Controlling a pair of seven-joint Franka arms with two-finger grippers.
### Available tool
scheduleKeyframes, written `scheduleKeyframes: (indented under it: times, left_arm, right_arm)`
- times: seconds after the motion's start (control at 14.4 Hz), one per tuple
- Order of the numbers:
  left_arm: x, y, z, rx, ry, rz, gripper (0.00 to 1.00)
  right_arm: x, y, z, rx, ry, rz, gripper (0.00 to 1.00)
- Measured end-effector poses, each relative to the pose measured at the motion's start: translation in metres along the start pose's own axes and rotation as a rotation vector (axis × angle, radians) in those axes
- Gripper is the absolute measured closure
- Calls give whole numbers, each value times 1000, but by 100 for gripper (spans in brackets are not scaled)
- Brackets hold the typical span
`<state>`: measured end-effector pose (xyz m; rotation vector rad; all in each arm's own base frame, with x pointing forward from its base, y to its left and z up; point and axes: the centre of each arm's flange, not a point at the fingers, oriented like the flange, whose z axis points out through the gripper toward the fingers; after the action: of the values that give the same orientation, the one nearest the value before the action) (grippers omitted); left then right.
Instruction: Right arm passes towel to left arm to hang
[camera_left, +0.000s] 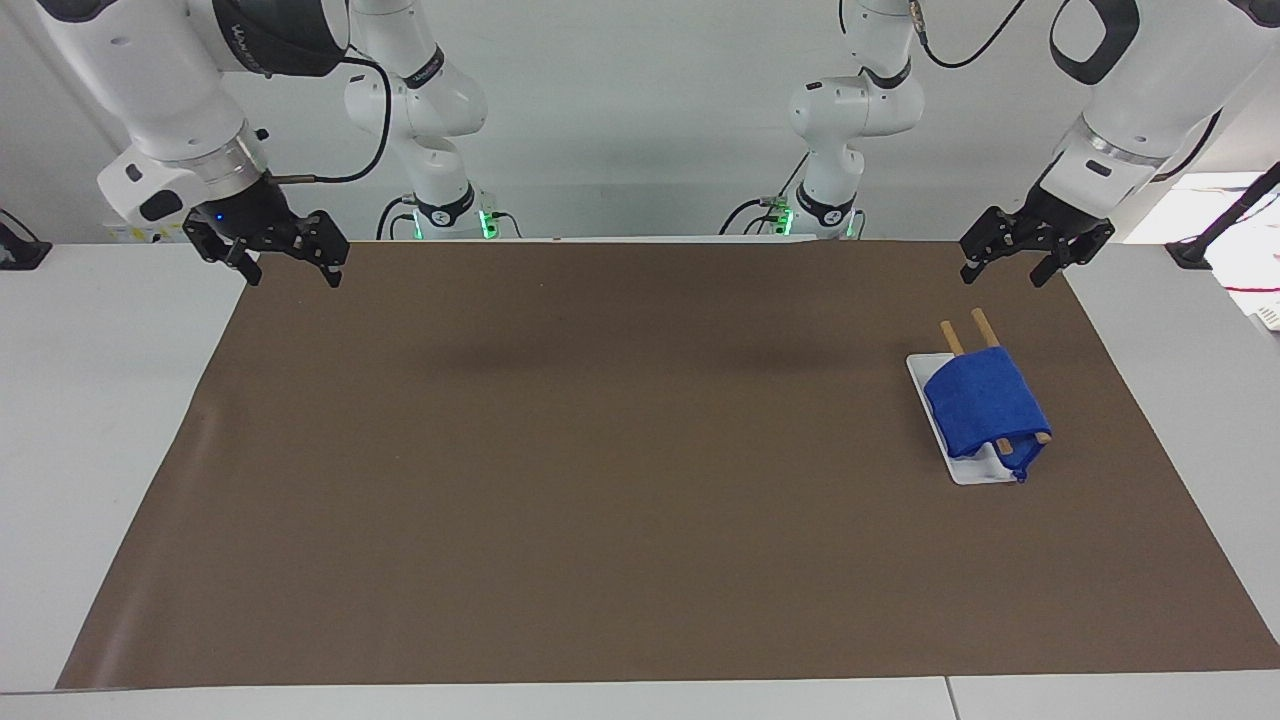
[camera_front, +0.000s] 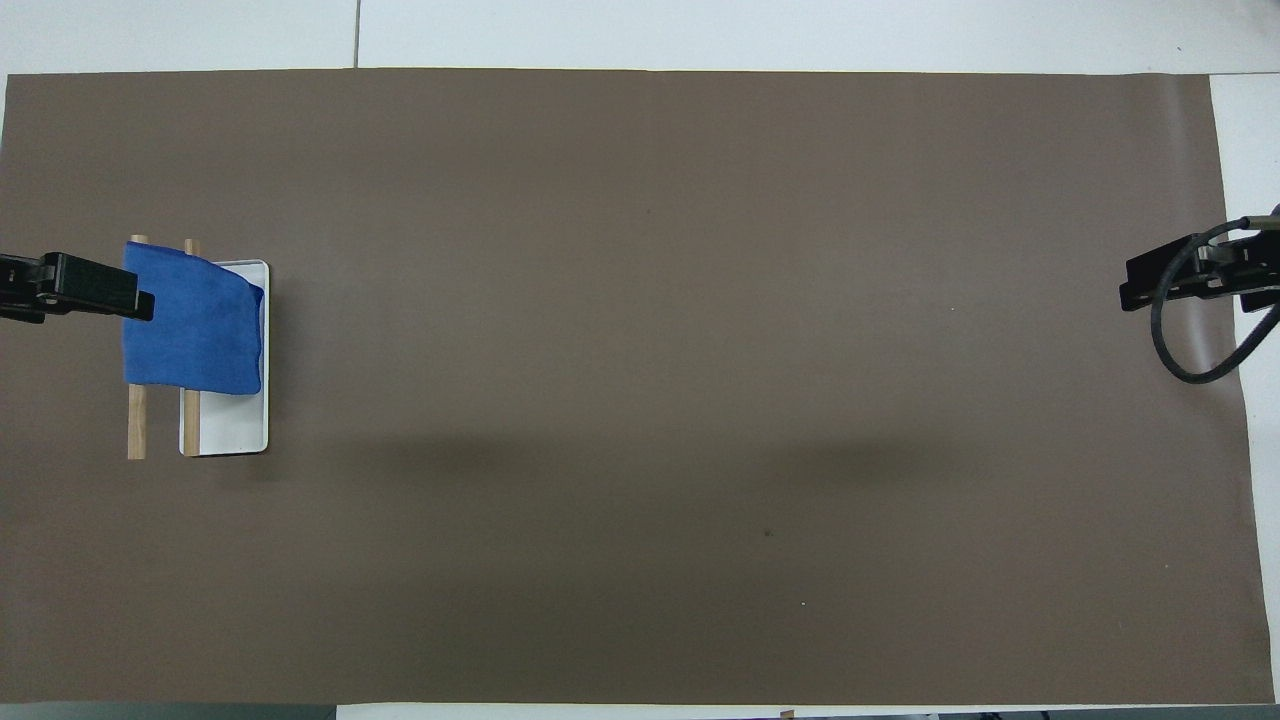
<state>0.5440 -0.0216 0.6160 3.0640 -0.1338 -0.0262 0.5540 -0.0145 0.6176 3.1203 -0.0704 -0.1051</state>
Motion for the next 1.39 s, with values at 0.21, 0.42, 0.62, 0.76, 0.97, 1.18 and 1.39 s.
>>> scheduleKeyframes:
  times: [0.21, 0.42, 0.62, 0.76, 0.97, 1.18, 1.39]
  left_arm:
    - [-1, -2, 2, 35, -15, 7, 0]
    - [0, -1, 1, 43, -8, 14, 0]
    - [0, 0, 1, 44, -3, 17, 0]
    - [1, 0, 1, 44, -2, 17, 0]
    - [0, -4, 1, 47, -2, 9, 0]
    - [0, -9, 0, 47, -2, 1, 0]
    - [0, -8, 0, 47, -2, 2, 0]
  right_arm:
    - [0, -1, 0, 0, 0, -1, 0]
    - [0, -1, -1, 1, 0, -2, 0]
    - [-1, -1, -1, 1, 0, -2, 0]
    - [-1, 0, -1, 1, 0, 0, 0]
    - [-1, 0, 0, -4, 0, -1, 0]
    - [0, -4, 1, -8, 7, -10, 0]
    - [-1, -13, 1, -11, 8, -26, 0]
